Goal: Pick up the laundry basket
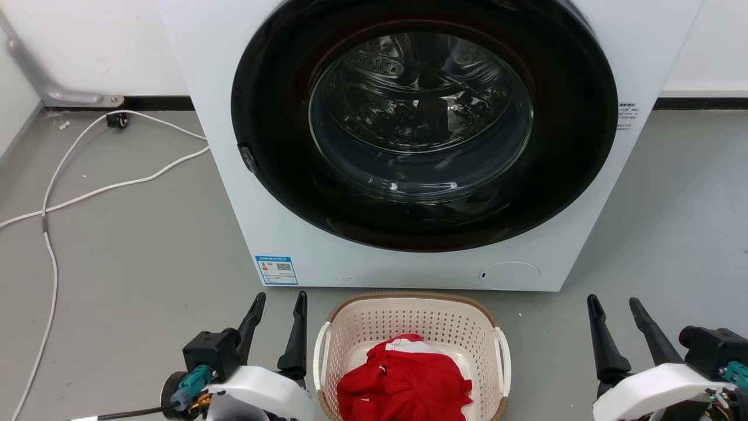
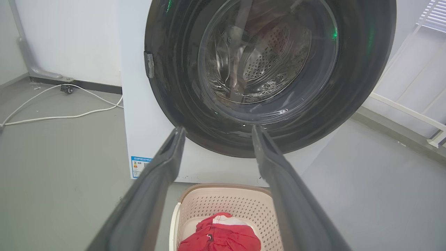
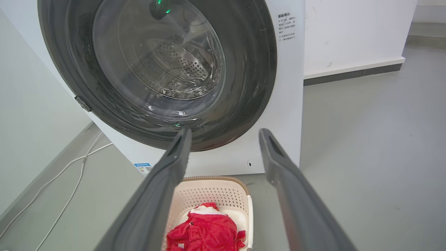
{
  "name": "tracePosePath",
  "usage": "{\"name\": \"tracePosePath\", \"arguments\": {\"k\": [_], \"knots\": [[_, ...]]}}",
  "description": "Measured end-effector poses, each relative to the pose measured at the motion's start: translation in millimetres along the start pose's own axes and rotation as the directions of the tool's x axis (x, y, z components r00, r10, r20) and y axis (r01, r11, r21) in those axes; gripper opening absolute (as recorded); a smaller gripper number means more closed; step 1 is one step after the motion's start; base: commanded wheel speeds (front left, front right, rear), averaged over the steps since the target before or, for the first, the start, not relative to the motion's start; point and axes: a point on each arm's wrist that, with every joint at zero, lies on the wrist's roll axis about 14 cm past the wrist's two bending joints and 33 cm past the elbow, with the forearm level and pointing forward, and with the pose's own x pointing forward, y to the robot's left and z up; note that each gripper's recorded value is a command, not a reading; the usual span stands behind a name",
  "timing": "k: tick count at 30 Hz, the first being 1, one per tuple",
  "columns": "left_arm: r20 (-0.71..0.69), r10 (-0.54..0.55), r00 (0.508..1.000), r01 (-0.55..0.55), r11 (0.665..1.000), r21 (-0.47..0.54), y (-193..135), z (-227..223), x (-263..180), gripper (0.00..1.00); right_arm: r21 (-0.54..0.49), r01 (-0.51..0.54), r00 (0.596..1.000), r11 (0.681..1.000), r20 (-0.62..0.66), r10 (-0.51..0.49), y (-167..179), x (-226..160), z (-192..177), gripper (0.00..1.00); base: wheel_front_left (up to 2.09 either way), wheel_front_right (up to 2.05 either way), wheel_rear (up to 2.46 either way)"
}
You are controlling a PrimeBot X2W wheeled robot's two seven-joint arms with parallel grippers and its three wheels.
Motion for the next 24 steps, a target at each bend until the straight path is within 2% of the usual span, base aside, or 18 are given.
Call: {"name": "tracePosePath", "arguments": {"k": [24], "knots": [[0.050, -0.019, 0.999, 0.010, 0.984, 0.177, -0.8, 10.6, 1.0, 1.00, -0.169, 0.006, 1.000, 0.986, 0.004, -0.005, -1.6, -0.9, 6.7, 1.00, 0.00, 0.00, 0.00]]}}
